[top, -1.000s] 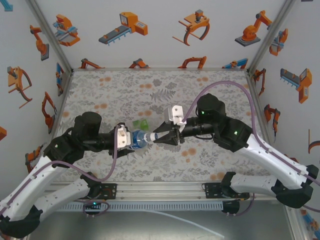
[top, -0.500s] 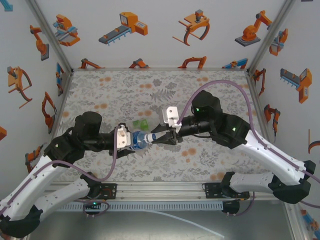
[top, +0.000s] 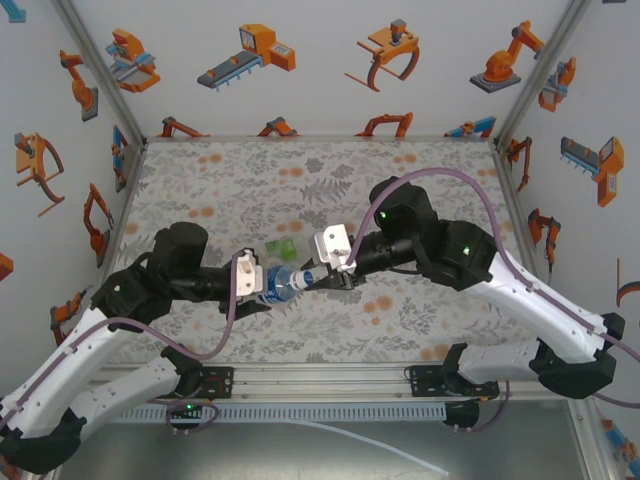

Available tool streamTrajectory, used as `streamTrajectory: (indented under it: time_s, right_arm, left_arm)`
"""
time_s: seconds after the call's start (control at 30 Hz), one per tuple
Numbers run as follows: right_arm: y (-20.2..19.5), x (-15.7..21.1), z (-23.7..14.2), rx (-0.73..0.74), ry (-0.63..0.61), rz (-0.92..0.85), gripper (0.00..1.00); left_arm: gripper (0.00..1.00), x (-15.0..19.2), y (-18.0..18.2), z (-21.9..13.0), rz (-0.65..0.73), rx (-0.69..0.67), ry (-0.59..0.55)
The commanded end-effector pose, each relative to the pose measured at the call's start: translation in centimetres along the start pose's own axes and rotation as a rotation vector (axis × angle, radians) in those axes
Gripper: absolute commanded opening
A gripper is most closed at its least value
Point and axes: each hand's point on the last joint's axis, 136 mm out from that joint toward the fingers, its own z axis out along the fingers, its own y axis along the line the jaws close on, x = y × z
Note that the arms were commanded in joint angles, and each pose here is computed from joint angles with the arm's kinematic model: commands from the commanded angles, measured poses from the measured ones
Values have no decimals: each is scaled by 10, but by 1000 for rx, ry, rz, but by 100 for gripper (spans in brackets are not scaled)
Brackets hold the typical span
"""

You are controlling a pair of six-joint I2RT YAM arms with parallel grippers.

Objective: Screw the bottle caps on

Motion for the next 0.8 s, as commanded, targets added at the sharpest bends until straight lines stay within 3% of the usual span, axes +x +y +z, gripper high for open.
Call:
streamTrajectory:
  time_s: [0.0, 0.23, 0.33, 0.43, 0.77]
  right_arm:
    - [12, -2, 4, -64, 1, -74, 0]
    - [20, -4, 5, -75, -43, -121, 0]
    - [17, -4, 7, -44, -52, -43, 0]
    - [8, -2, 9, 8, -66, 114, 0]
    - [-43, 42, 7, 369, -128, 985, 0]
  left_arm:
    - [0, -28, -4, -9, 36, 33, -92]
    - [0, -37, -8, -8, 45, 64, -146]
    - [0, -38, -6, -7, 41, 63, -151]
    - [0, -41, -1, -6, 42, 38, -163]
    - [0, -44, 19, 3, 78, -53, -185]
